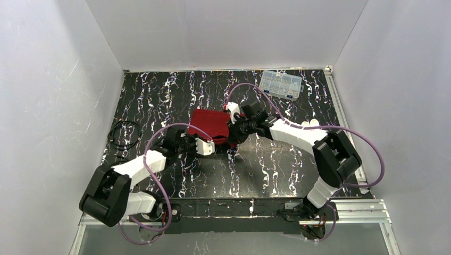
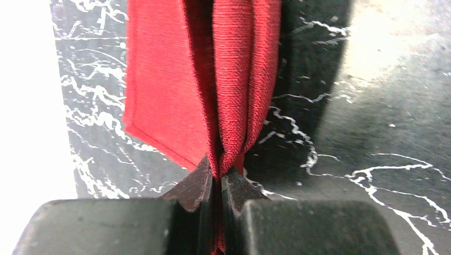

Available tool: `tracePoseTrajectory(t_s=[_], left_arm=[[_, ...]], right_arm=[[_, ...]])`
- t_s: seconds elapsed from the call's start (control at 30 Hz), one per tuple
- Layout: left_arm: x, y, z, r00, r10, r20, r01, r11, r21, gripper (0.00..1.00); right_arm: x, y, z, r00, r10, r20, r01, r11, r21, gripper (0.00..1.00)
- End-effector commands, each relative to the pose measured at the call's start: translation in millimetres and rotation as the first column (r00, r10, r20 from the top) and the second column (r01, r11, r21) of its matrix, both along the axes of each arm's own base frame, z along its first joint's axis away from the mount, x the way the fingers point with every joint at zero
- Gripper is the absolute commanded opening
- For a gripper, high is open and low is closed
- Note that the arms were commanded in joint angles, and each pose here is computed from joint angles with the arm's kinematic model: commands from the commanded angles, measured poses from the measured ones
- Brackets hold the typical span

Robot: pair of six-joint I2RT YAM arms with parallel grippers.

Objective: Fold the napkin into a case and place the utensils inside
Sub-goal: Pick up the upper triangle-folded napkin from the center of the board, then turn over the upper triangle folded napkin at the center of the board.

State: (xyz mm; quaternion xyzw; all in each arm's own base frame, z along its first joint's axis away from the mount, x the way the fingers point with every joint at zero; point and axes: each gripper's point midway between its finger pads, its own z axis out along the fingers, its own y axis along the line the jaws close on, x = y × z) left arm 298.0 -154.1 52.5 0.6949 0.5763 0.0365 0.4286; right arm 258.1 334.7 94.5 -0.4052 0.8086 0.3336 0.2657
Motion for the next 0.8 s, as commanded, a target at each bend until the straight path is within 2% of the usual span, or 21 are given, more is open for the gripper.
tracePoseTrajectory(t_s=[0.0,0.13,0.23,0.4,0.5,0.67,0.77], left_arm=[[6,-6,45,1.000,0.005,0.008,-0.005,0.999,-0.052,0.00],[-30,-8,79,0.986,-0.041,-0.160,0.030,0.997,-0.071,0.00],[-71,-8,103,0.949,-0.124,-0.289,0.101,0.991,-0.091,0.00],[-168,0,138,0.811,-0.295,-0.506,0.252,0.955,-0.154,0.00],[-214,8,158,0.732,-0.331,-0.595,0.273,0.943,-0.189,0.00],[-249,16,169,0.601,-0.317,-0.734,0.250,0.946,-0.204,0.00],[-254,17,167,0.570,-0.312,-0.760,0.247,0.947,-0.204,0.00]], right_arm=[[-7,-1,42,0.999,0.014,0.051,-0.017,0.997,0.069,0.02],[-26,-10,64,1.000,0.008,-0.003,-0.008,0.996,0.092,0.01],[-51,-17,79,0.998,0.037,-0.052,-0.030,0.992,0.123,0.01],[-102,-25,120,0.988,0.107,-0.108,-0.083,0.976,0.201,0.01],[-130,-26,148,0.978,0.147,-0.145,-0.103,0.955,0.277,0.01],[-151,-33,167,0.967,0.163,-0.198,-0.091,0.940,0.329,0.01],[-160,-34,165,0.948,0.196,-0.251,-0.105,0.937,0.332,0.01]])
